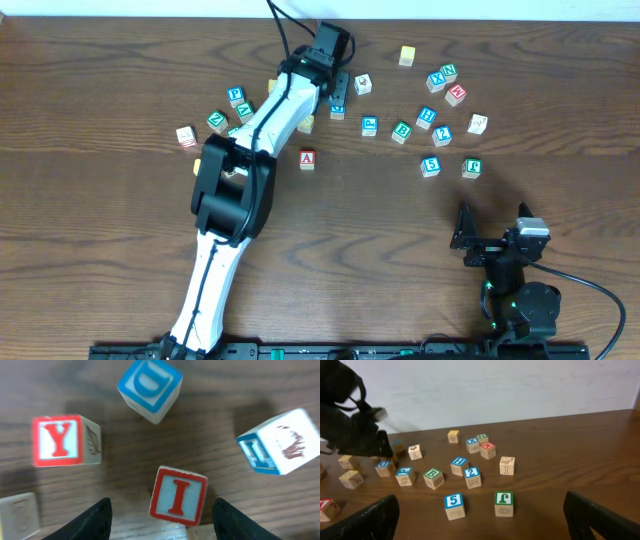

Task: Spell out AI2
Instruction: 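Lower the left gripper and grasp the red I block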

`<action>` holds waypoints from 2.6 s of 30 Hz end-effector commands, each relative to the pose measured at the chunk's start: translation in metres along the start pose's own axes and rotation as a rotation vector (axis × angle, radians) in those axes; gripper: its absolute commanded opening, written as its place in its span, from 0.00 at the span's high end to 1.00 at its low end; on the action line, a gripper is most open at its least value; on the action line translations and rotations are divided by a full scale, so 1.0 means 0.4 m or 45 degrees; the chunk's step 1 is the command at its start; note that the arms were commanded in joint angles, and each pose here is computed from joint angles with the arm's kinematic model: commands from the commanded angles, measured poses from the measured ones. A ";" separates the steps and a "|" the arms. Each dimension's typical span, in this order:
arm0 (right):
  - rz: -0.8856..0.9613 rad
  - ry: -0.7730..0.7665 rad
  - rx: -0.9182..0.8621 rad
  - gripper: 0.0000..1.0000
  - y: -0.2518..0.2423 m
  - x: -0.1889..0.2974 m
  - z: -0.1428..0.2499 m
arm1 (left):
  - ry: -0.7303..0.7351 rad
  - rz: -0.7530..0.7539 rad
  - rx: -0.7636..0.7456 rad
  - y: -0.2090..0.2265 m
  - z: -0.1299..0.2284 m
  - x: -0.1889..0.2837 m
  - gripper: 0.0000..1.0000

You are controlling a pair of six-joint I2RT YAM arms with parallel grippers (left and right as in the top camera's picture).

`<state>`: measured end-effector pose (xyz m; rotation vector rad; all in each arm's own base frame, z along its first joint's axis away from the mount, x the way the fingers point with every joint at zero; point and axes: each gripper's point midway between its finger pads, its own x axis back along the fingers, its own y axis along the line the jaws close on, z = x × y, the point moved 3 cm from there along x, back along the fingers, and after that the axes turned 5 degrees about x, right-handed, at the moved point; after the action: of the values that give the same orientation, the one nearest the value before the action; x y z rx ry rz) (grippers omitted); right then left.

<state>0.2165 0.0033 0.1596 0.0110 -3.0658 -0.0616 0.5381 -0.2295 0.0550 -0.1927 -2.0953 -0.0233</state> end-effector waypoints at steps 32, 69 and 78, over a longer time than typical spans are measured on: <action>0.013 0.000 -0.017 0.01 -0.006 0.000 0.002 | -0.046 -0.008 -0.014 0.004 -0.010 -0.047 0.53; 0.013 0.000 -0.017 0.01 -0.006 0.000 0.002 | -0.112 0.010 0.040 -0.001 -0.058 0.024 0.55; 0.013 0.000 -0.017 0.01 -0.006 0.000 0.002 | -0.115 -0.029 0.042 0.010 -0.053 0.009 0.55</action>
<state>0.2165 0.0033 0.1596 0.0110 -3.0658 -0.0616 0.5505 -0.2315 0.0699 -0.1807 -2.1739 0.0116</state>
